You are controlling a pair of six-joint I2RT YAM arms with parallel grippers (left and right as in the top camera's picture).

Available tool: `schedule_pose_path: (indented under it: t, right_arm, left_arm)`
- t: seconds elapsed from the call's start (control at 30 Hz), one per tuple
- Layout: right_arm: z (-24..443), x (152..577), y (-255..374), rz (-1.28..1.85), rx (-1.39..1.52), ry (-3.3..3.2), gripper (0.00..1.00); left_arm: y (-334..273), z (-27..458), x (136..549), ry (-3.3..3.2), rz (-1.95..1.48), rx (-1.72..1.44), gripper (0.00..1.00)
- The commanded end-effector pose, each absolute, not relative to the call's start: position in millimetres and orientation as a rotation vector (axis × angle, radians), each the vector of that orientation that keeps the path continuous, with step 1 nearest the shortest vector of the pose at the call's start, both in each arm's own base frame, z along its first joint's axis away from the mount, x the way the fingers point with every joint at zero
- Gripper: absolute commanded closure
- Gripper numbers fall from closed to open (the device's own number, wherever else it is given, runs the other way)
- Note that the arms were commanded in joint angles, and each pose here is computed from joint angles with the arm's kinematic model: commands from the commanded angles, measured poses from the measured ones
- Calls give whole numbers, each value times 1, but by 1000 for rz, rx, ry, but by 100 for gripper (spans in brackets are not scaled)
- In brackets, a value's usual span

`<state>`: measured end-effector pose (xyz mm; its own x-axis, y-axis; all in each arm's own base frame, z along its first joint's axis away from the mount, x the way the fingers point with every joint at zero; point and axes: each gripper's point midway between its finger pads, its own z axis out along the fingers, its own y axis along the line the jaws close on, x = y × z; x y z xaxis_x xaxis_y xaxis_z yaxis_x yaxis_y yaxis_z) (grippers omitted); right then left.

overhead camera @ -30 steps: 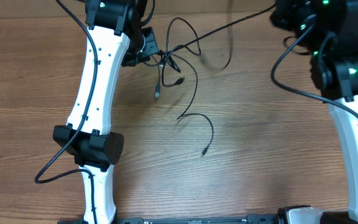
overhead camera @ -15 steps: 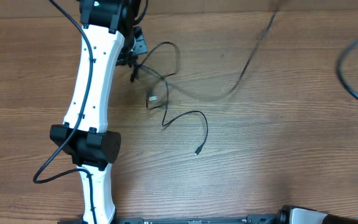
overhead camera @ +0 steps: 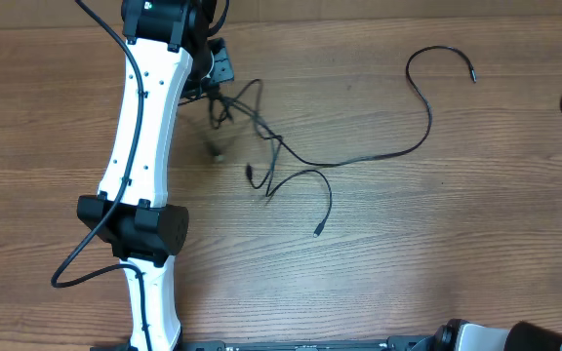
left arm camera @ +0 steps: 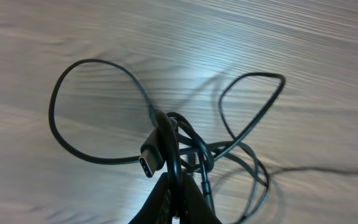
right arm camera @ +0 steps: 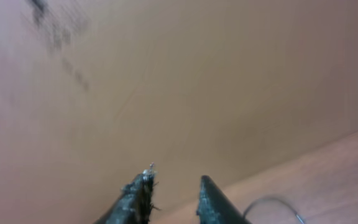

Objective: Untangle cables

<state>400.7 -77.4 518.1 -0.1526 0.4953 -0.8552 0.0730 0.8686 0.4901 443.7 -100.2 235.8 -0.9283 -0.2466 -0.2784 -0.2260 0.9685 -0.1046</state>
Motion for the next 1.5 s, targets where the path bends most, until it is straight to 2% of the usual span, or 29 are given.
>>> schedule_pose_path:
  t: [0.0, 0.07, 0.23, 0.3, 0.4, 0.53, 0.67, 0.87, 1.03, 1.4, 1.47]
  right_arm:
    - [499, 409, -48, 574, 340, 1796, 67]
    - [483, 414, -41, 640, 333, 1851, 61]
    - [452, 420, -26, 767, 337, 1962, 56]
    - [439, 423, -20, 794, 350, 2006, 46]
    - [421, 427, -4, 835, 350, 2074, 35]
    - [402, 430, 29, 877, 268, 2159, 27]
    - [392, 430, 73, 937, 165, 2213, 26]
    - [383, 417, 135, 996, -33, 2271, 20]
    - [368, 397, 172, 1010, -158, 2340, 19]
    - [327, 392, 182, 959, -276, 2417, 18]
    - [313, 398, 173, 876, -236, 2454, 22]
  left_arm:
    - [-150, 270, 438, 2772, -506, -43, 96]
    - [-169, 305, 436, 2657, -675, 71, 96]
    - [-196, 397, 419, 2354, -935, 226, 96]
    - [-203, 427, 409, 2253, -1007, 277, 96]
    - [-202, 456, 401, 2179, -1050, 230, 96]
    - [-212, 489, 378, 2073, -1167, 322, 96]
    - [-218, 510, 364, 1996, -1236, 401, 96]
    - [-214, 504, 366, 2033, -1213, 347, 96]
    - [-210, 505, 374, 2039, -1199, 264, 96]
    - [-221, 565, 376, 1828, -1390, 247, 96]
    - [-221, 574, 375, 1796, -1413, 247, 96]
